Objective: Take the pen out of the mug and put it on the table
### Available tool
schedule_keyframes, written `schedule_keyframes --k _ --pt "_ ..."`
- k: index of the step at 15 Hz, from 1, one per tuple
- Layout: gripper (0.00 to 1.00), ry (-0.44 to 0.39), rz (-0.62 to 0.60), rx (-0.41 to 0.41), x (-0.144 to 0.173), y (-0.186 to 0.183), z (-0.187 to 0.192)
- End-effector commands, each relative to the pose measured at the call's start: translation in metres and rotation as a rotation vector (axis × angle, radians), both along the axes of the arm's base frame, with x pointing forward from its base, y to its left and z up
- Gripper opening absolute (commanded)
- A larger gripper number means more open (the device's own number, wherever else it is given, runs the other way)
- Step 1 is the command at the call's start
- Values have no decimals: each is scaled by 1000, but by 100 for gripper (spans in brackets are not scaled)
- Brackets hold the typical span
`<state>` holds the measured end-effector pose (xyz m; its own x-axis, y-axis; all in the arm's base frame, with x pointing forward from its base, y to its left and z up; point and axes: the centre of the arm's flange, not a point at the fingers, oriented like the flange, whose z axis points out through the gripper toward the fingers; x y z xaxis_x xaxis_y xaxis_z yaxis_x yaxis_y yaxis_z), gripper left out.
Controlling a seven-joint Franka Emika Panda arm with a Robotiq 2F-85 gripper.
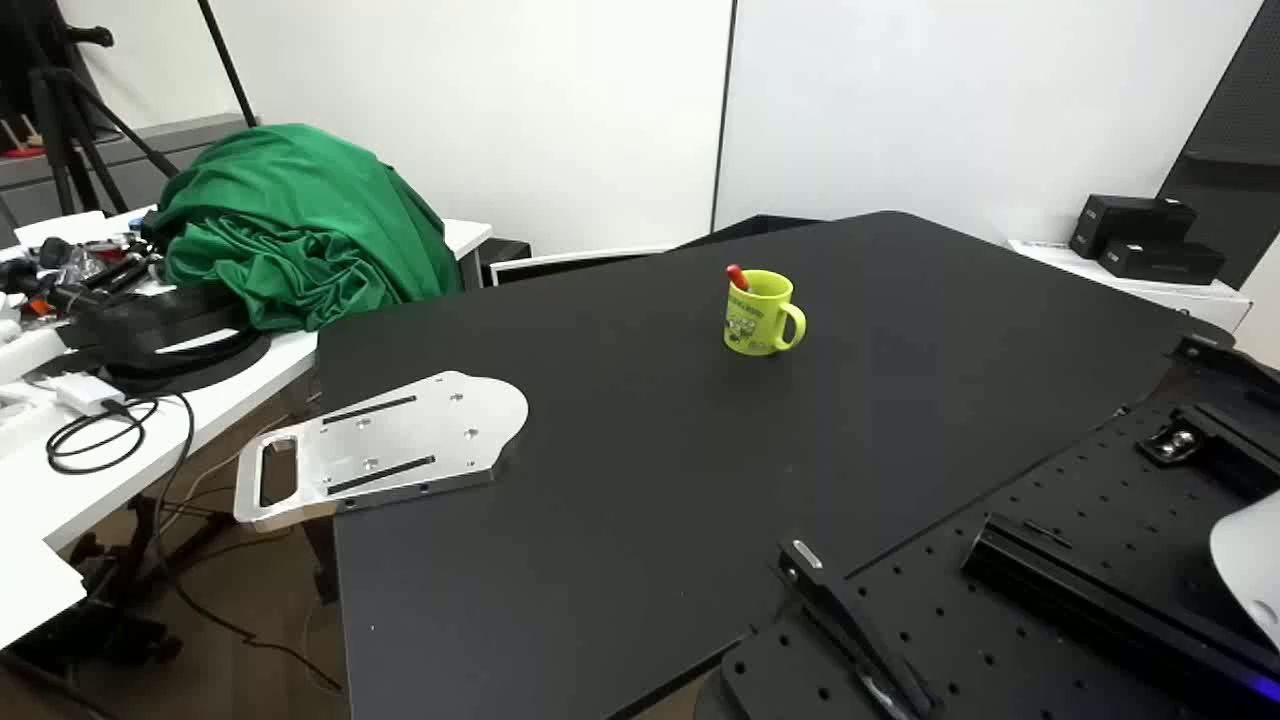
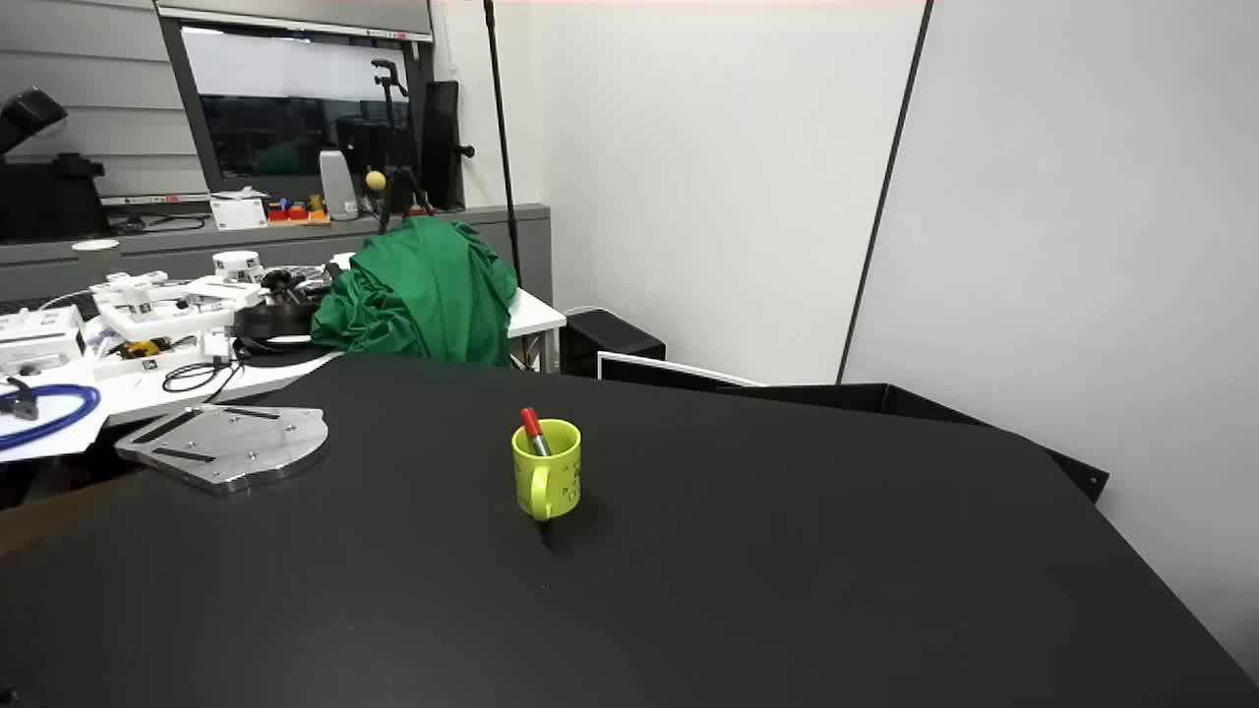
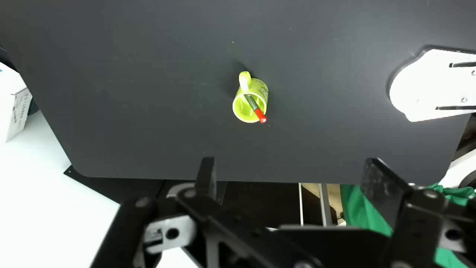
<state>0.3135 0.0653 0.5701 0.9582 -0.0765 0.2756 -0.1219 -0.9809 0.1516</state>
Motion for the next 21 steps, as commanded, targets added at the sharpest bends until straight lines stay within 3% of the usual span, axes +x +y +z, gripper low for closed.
schedule_keyframes --k 1,9,12,17,19,21 --pt "100 -1 0 0 0 0 0" --pt "100 -2 0 0 0 0 1" --pt "100 -12 55 -63 13 -25 -1" --pt "100 -64 129 -90 72 -109 -3" --pt "100 -49 218 -25 93 -160 -3" --pt "100 30 278 42 121 -202 -22"
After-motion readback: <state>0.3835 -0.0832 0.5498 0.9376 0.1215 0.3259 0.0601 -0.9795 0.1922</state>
